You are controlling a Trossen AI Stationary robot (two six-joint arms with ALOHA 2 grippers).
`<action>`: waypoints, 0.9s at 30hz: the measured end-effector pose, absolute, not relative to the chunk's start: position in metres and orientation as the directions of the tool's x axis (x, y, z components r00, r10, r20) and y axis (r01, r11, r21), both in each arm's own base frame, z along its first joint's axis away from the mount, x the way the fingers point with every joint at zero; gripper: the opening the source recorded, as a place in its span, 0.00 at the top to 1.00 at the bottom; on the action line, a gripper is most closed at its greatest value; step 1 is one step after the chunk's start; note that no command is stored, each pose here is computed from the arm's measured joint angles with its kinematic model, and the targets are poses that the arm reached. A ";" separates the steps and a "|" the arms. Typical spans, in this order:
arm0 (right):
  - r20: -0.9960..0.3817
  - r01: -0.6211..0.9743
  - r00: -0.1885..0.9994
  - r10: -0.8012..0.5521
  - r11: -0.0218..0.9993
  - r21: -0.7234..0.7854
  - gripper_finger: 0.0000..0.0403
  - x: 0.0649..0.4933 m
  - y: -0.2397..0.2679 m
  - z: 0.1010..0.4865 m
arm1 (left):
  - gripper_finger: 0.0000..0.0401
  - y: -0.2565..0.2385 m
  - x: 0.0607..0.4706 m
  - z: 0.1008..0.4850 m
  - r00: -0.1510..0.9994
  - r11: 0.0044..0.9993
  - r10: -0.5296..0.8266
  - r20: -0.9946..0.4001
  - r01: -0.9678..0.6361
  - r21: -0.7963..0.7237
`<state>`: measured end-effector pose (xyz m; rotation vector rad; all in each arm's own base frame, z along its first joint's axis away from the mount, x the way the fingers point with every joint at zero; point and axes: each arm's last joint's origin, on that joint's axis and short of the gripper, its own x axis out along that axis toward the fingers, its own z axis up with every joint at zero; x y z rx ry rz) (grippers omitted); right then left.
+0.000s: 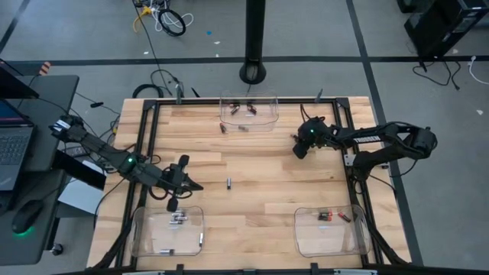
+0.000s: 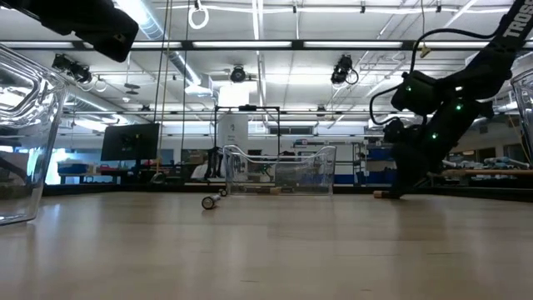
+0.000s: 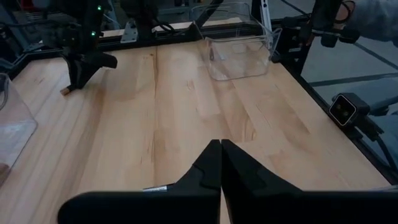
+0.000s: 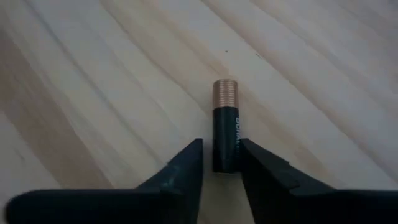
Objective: Sort batteries
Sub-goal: Put the brown battery into the top middle transparent bin
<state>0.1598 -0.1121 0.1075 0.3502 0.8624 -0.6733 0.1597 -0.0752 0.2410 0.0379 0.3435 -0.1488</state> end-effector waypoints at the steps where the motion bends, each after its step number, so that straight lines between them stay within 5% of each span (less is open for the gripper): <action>1: -0.790 0.664 0.468 -0.396 0.747 0.019 0.74 0.160 -0.112 0.108 | 0.98 -0.075 0.160 0.241 0.931 0.988 -0.138 -0.338 0.151 0.012; 4: -0.790 0.656 0.471 -0.393 0.755 0.016 0.85 0.160 -0.112 0.108 | 0.97 -0.075 0.160 0.241 0.931 0.989 -0.138 -0.338 0.151 0.012; 15: -0.787 0.602 0.509 -0.348 0.798 0.036 0.85 0.172 -0.098 0.119 | 0.97 -0.074 0.160 0.241 0.940 0.994 -0.091 -0.330 0.105 0.028; 27: -0.578 0.486 0.728 -0.370 0.872 0.054 0.85 0.241 -0.071 0.225 | 0.97 -0.073 0.160 0.242 0.947 0.997 -0.045 -0.318 0.062 0.043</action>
